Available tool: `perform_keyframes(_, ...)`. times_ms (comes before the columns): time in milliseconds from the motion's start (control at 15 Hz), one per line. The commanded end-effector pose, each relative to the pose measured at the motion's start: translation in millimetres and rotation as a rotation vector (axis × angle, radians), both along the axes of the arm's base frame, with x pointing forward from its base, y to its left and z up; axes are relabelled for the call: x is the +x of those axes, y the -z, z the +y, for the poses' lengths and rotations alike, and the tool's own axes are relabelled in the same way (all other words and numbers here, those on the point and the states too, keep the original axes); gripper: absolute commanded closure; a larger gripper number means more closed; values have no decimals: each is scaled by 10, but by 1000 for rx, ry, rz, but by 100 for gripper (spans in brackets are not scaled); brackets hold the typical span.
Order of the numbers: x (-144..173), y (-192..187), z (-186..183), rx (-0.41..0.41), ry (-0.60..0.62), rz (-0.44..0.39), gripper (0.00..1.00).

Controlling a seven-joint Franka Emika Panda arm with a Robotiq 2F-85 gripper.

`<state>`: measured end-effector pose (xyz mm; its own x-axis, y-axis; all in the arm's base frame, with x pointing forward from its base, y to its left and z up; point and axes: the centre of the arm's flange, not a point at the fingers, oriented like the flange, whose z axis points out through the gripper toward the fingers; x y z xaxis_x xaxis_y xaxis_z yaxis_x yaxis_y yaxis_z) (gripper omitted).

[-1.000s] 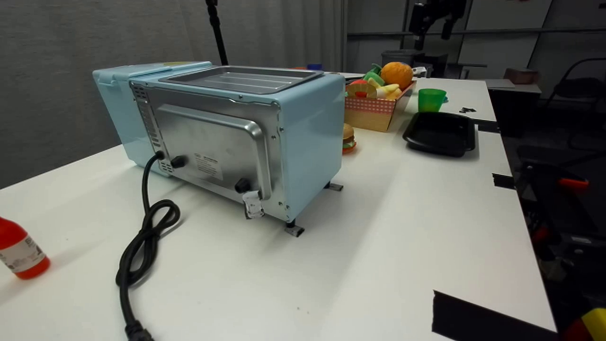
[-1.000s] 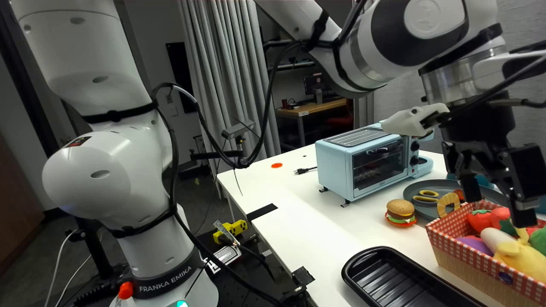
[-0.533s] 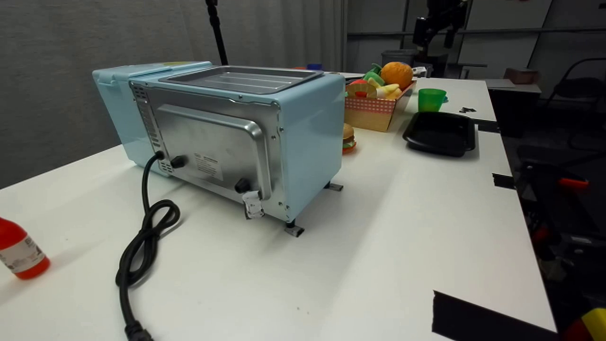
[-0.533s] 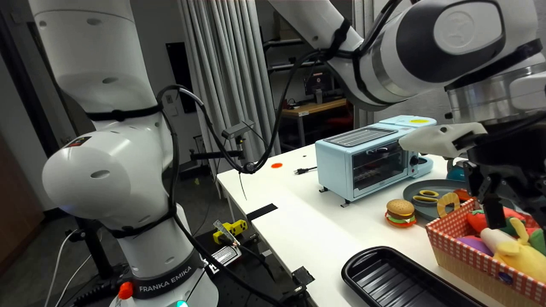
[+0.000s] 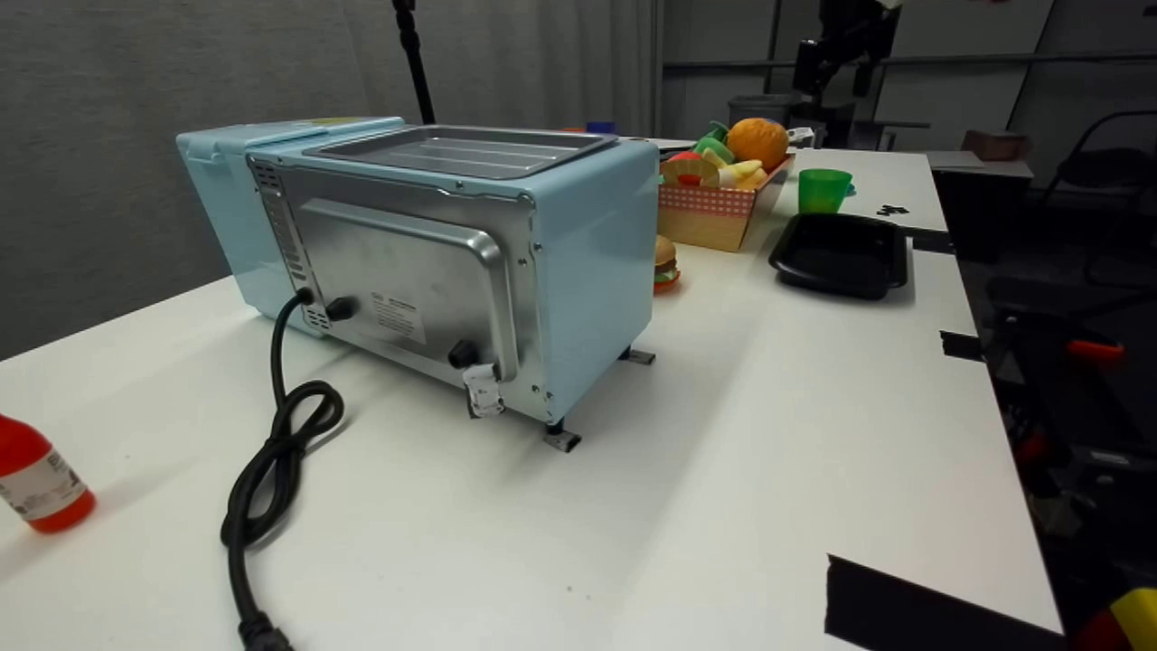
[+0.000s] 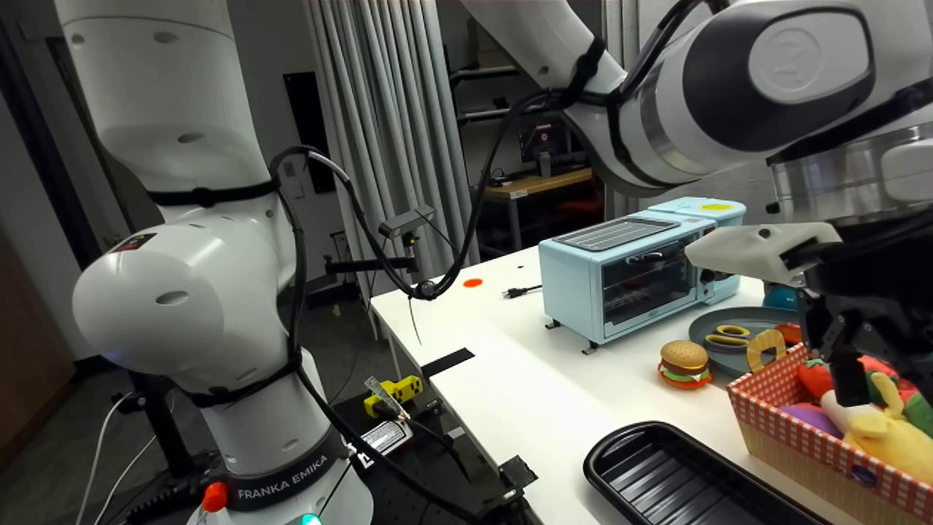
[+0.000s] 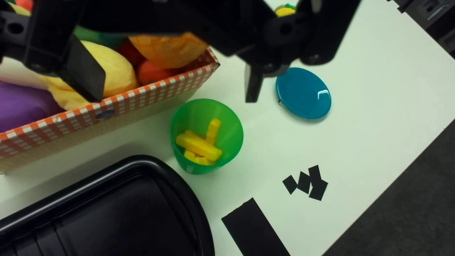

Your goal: Pour the contents of the green cup into the brown box

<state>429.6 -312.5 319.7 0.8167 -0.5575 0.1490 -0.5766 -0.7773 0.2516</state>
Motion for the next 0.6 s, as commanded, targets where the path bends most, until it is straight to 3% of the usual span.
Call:
perform_keyframes(0,0,0,0,0,0,0,0)
perform_keyframes(533,72,150,152,-21,-51,-44,0)
